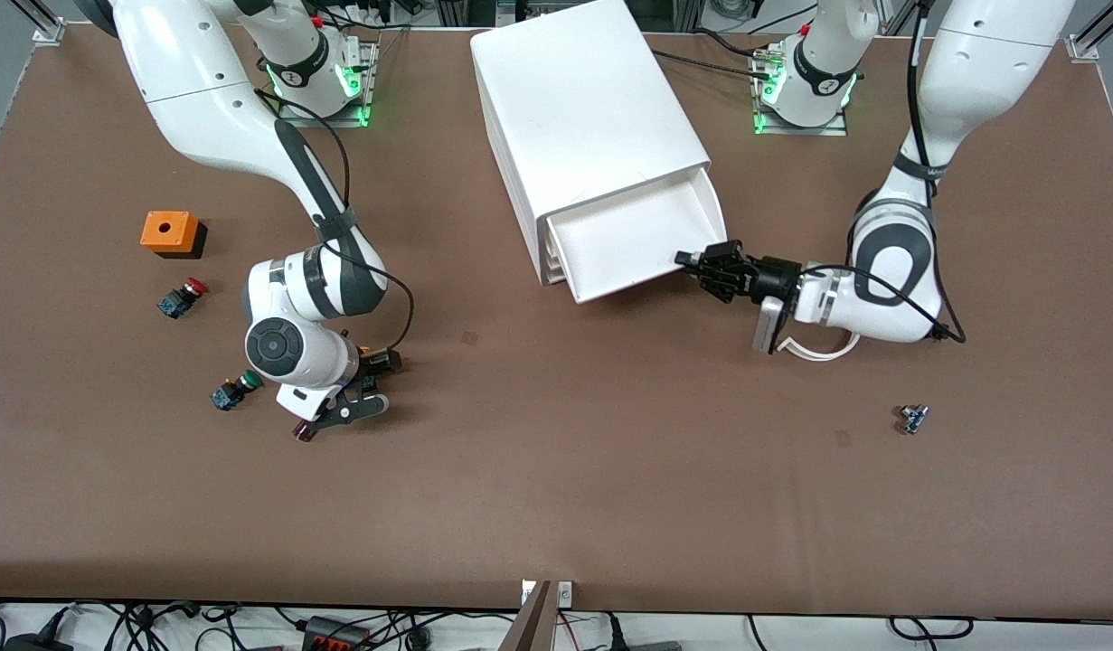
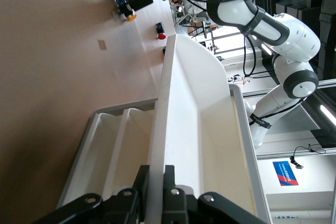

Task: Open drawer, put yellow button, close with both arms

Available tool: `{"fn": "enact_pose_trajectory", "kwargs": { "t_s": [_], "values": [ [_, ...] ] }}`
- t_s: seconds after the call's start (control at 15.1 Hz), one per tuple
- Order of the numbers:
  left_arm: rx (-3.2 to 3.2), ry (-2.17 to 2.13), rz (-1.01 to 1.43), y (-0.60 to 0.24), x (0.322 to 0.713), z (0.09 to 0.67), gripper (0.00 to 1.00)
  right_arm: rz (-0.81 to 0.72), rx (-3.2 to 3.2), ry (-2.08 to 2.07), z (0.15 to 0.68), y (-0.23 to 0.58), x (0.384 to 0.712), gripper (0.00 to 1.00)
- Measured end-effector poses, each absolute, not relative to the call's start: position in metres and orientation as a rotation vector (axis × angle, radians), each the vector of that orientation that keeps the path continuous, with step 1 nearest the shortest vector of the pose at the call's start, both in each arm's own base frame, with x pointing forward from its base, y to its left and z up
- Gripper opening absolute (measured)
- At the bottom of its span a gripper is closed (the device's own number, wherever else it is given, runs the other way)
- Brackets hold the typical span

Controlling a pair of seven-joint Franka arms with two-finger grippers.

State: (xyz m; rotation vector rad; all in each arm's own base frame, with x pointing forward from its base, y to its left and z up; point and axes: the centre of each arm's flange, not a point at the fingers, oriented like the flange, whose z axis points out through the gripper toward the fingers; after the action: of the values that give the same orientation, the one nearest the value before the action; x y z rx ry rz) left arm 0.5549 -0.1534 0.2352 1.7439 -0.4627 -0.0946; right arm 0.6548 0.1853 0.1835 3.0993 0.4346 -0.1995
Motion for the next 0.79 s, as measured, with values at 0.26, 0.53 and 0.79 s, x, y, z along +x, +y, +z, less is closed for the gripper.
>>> {"fn": "enact_pose_trajectory", "kwargs": {
  "t_s": [0.26, 0.53, 0.79],
  "values": [
    [1.761, -0.475, -0.093, -0.148, 0.563, 0.229, 0.56, -0.202, 3.095, 0.426, 0.182, 0.181, 0.656, 0.66],
    [1.847, -0.44, -0.177, -0.128, 0.58, 0.266, 0.93, -0.198, 3.096, 0.424, 0.184, 0.18, 0.657, 0.41],
    [2.041, -0.394, -0.398, -0.114, 0.599, 0.342, 1.0, -0.122, 3.105, 0.428, 0.21, 0.184, 0.67, 0.41]
  ]
}}
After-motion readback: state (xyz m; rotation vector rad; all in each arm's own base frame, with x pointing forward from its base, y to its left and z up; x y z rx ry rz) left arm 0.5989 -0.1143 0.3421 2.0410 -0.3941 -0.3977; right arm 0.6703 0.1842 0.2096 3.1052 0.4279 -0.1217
